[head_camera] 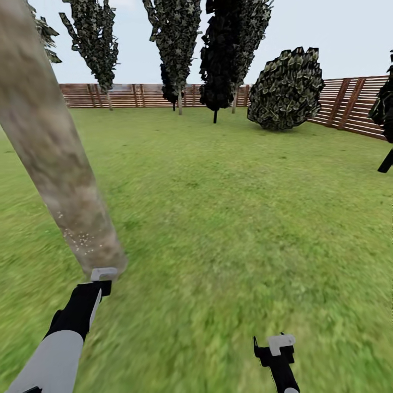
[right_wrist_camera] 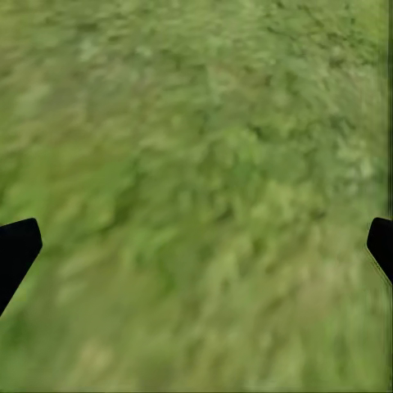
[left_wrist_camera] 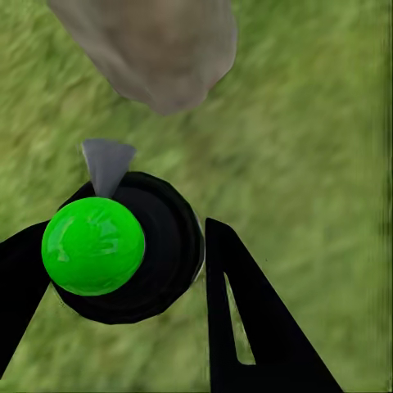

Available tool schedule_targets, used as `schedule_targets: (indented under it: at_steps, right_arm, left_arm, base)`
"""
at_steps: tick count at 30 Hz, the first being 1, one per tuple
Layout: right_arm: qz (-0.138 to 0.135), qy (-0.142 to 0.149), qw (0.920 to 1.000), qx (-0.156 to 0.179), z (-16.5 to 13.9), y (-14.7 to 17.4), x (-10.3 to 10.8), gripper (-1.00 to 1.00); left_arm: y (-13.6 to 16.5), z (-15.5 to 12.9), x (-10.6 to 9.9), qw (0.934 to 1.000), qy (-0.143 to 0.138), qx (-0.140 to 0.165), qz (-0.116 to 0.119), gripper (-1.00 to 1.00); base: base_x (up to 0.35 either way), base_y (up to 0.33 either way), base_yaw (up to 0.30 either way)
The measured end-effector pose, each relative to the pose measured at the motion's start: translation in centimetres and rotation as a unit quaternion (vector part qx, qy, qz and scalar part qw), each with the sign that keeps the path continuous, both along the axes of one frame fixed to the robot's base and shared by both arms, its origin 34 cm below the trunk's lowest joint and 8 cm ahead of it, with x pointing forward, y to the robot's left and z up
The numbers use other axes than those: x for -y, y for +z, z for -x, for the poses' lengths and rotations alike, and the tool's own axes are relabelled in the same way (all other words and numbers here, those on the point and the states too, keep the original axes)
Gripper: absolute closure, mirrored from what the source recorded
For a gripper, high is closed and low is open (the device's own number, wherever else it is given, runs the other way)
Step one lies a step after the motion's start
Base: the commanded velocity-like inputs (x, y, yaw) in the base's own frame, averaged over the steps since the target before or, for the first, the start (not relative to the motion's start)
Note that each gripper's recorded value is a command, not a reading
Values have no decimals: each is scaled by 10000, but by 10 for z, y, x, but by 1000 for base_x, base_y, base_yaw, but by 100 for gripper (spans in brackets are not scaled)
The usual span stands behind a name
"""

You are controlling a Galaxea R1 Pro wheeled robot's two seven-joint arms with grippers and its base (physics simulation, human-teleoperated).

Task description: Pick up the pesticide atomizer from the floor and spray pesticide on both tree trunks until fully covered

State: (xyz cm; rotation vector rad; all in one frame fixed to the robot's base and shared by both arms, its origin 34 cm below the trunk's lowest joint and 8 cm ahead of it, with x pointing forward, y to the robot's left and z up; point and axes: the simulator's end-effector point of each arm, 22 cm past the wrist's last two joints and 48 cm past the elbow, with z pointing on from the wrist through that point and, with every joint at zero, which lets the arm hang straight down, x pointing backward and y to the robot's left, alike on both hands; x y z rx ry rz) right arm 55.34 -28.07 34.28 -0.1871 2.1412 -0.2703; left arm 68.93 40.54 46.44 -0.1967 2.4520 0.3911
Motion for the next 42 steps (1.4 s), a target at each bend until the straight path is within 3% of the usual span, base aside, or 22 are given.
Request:
schedule_targets:
  at_steps: [7, 35, 40, 42]
  right_arm:
    - [-2, 1, 10000, -1, 0, 0, 0, -100]
    - [-4, 2, 10000, 4, 0, 0, 0, -100]
    - [-3, 0, 10000, 6, 0, 0, 0, -100]
    - [5, -4, 10000, 8, 0, 0, 1, -100]
  left_arm:
    - [0, 0, 0, 10000, 1, 0, 1, 100]
    - [-1, 1, 0, 10000, 6, -10, 12, 100]
    - [-1, 1, -1, 10000, 10, -11, -1, 100]
    - [-1, 5, -10, 9999, 161, 0, 46, 100]
  base:
    - [93, -264, 117]
    - [172, -242, 273]
    - [171, -234, 65]
    - [170, -234, 3]
